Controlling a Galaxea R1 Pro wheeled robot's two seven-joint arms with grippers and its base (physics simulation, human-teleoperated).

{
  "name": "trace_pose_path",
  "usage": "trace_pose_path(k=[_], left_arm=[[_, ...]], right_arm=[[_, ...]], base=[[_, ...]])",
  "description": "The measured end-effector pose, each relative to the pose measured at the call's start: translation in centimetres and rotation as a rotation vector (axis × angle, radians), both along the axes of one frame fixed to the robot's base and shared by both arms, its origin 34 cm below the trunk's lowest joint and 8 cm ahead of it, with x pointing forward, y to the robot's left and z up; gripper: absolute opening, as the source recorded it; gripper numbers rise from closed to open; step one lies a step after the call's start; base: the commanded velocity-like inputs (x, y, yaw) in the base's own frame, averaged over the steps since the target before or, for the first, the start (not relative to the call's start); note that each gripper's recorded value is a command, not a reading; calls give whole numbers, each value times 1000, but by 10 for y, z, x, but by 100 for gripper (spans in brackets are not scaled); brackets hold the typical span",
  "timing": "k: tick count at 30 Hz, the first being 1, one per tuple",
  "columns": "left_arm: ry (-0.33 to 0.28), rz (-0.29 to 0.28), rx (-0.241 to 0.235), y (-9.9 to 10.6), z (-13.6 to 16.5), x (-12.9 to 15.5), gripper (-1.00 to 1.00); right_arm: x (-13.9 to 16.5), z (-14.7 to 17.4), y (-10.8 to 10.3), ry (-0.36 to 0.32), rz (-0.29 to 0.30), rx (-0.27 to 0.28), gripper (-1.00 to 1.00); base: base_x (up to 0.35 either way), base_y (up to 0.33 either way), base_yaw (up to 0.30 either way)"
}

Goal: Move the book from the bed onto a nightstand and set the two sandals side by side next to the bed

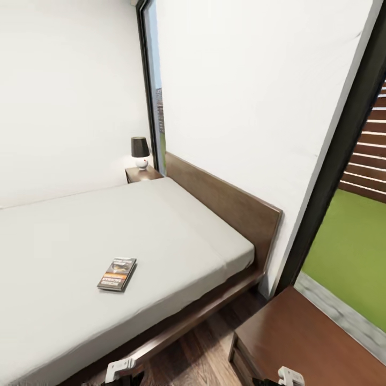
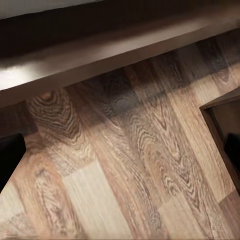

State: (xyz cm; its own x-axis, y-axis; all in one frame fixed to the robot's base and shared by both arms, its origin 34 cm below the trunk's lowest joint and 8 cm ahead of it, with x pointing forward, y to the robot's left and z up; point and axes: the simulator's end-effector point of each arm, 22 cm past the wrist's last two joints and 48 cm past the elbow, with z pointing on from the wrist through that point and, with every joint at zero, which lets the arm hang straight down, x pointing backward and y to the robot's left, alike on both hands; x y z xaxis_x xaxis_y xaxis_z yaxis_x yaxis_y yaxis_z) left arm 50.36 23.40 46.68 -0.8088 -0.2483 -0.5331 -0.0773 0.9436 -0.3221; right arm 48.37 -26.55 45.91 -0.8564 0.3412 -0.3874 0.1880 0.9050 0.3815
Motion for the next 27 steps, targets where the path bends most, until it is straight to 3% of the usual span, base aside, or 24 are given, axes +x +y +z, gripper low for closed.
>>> trace_pose_path(k=[27], left_arm=[[0,0,0,0,0,0,100]], right_arm=[[0,0,0,0,0,0,100]], base=[[0,0,281]])
